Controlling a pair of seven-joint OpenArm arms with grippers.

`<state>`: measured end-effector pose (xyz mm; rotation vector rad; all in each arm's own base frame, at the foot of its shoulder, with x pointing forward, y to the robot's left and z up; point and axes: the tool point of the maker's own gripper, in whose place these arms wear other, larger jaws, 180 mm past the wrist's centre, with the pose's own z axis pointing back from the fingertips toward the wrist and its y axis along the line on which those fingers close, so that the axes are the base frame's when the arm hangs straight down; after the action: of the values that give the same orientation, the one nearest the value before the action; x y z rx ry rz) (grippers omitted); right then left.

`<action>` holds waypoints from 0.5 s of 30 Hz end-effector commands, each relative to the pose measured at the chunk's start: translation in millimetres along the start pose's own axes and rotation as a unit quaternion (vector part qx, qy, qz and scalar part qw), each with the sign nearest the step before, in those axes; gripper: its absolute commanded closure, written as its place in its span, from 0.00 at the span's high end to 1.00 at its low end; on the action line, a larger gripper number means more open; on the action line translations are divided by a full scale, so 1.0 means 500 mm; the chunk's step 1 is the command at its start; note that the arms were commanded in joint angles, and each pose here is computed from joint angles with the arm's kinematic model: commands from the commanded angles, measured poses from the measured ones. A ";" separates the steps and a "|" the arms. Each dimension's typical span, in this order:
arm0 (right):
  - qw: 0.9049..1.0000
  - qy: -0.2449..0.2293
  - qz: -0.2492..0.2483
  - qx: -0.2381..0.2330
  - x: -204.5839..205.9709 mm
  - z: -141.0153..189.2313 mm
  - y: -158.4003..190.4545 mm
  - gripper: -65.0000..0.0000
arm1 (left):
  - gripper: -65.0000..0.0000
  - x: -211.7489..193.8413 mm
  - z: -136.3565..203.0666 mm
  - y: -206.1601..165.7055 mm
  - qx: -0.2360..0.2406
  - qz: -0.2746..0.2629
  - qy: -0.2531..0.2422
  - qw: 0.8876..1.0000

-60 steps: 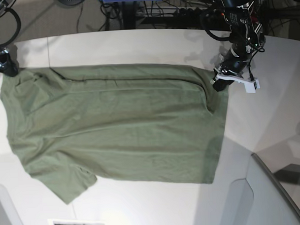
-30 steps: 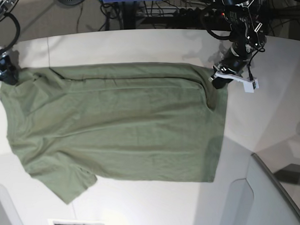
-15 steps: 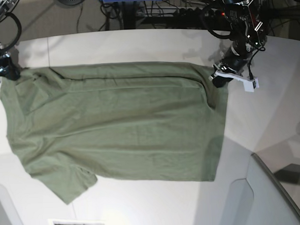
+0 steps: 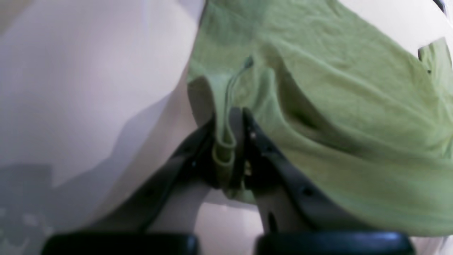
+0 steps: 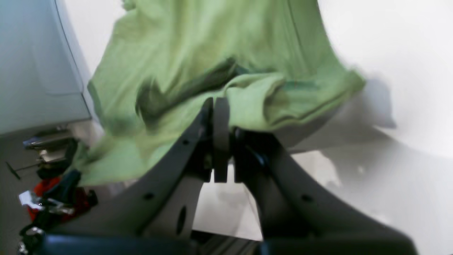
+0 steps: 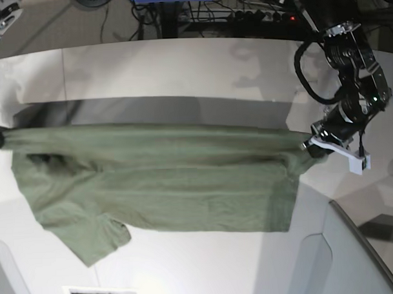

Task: Layout the t-shirt on the table in an organized manner, then fold the t-shirt properly
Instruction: 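Lift the hem with both grippers and pull it taut toward the robot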

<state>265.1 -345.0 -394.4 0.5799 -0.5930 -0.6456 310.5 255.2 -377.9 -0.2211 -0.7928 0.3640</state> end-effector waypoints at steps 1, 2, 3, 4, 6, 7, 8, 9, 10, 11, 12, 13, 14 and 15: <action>0.999 -0.036 0.012 -0.001 0.056 0.026 0.010 0.00 | 0.00 0.056 0.017 0.013 0.013 -0.006 -0.038 0.999; 0.999 -0.037 0.002 -0.004 0.062 0.032 0.010 0.00 | 0.00 0.067 0.022 0.019 0.016 -0.003 -0.042 0.999; 0.999 -0.035 -0.014 -0.005 0.062 0.032 0.010 0.00 | 0.00 0.074 0.029 0.024 0.020 0.000 -0.045 0.999; 0.999 -0.034 -0.025 -0.006 0.061 0.032 0.008 0.00 | 0.00 0.076 0.036 0.030 0.024 0.001 -0.047 0.999; 0.999 -0.028 -0.030 -0.011 0.049 0.033 -0.001 0.00 | 0.00 0.071 0.045 0.038 0.030 0.001 -0.047 0.998; 0.999 -0.017 -0.035 -0.019 0.028 0.034 -0.016 0.00 | 0.00 0.053 0.047 0.042 0.033 -0.001 -0.037 0.999; 0.999 -0.010 -0.039 -0.023 0.013 0.034 -0.026 0.00 | 0.00 0.040 0.049 0.048 0.035 -0.001 -0.030 0.999; 0.999 -0.004 -0.043 -0.027 -0.001 0.033 -0.033 0.00 | 0.00 0.023 0.051 0.054 0.038 -0.001 -0.020 0.999; 0.998 0.006 -0.051 -0.028 -0.025 0.027 -0.040 0.00 | 0.00 0.003 0.054 0.062 0.043 -0.002 -0.010 0.999; 0.998 0.013 -0.057 -0.033 -0.046 0.026 -0.052 0.00 | 0.00 -0.018 0.057 0.070 0.048 -0.003 0.001 0.999; 0.997 0.020 -0.063 -0.036 -0.066 0.024 -0.061 0.00 | 0.00 -0.035 0.061 0.077 0.051 -0.003 0.010 0.999; 0.996 0.029 -0.069 -0.040 -0.086 0.024 -0.070 0.00 | 0.00 -0.059 0.066 0.086 0.057 -0.002 0.023 0.998; 0.995 0.037 -0.076 -0.044 -0.111 0.022 -0.079 0.00 | 0.00 -0.075 0.071 0.095 0.061 -0.001 0.031 0.998; 0.994 0.046 -0.084 -0.046 -0.135 0.019 -0.087 0.00 | 0.00 -0.087 0.076 0.103 0.066 -0.001 0.033 0.997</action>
<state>191.1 -315.0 -449.6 0.5968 -0.3794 -0.8086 233.5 278.0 -409.9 -0.1299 -0.6444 0.4054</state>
